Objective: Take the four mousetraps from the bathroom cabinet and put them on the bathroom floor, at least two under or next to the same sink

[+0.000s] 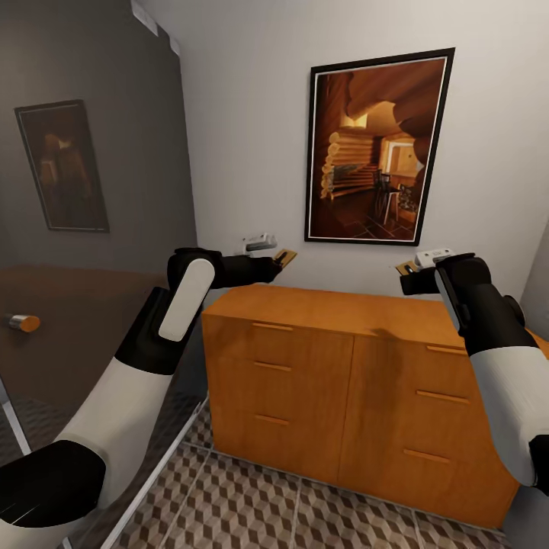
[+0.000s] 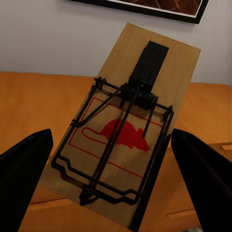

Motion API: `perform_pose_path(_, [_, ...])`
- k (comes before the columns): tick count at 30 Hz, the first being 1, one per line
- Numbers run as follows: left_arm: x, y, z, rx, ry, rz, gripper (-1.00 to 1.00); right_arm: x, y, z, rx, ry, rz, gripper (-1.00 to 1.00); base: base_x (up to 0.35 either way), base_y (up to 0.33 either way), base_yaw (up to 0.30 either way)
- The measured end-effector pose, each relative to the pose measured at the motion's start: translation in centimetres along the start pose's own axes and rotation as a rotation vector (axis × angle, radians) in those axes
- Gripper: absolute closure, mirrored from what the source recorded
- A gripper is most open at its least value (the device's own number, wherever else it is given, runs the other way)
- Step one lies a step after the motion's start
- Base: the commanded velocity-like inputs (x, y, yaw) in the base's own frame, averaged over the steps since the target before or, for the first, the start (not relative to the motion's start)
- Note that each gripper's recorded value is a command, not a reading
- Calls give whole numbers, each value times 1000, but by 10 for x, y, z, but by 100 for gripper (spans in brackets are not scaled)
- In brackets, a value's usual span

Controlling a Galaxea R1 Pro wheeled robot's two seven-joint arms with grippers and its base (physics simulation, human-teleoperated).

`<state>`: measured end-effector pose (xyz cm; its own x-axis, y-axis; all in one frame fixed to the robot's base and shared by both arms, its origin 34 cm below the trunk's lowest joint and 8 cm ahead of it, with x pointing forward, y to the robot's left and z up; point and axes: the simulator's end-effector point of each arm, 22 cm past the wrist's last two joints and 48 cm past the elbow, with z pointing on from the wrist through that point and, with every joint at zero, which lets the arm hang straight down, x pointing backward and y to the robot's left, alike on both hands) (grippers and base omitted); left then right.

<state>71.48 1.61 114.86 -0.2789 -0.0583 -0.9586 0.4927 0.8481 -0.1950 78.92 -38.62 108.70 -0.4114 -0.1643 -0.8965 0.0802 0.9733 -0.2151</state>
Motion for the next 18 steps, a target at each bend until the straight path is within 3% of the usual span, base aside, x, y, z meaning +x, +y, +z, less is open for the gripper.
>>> perform_pose_path(18, [1,0,0,1,2,0,100,2,3,2,-5,6,1,100,0,0,-1])
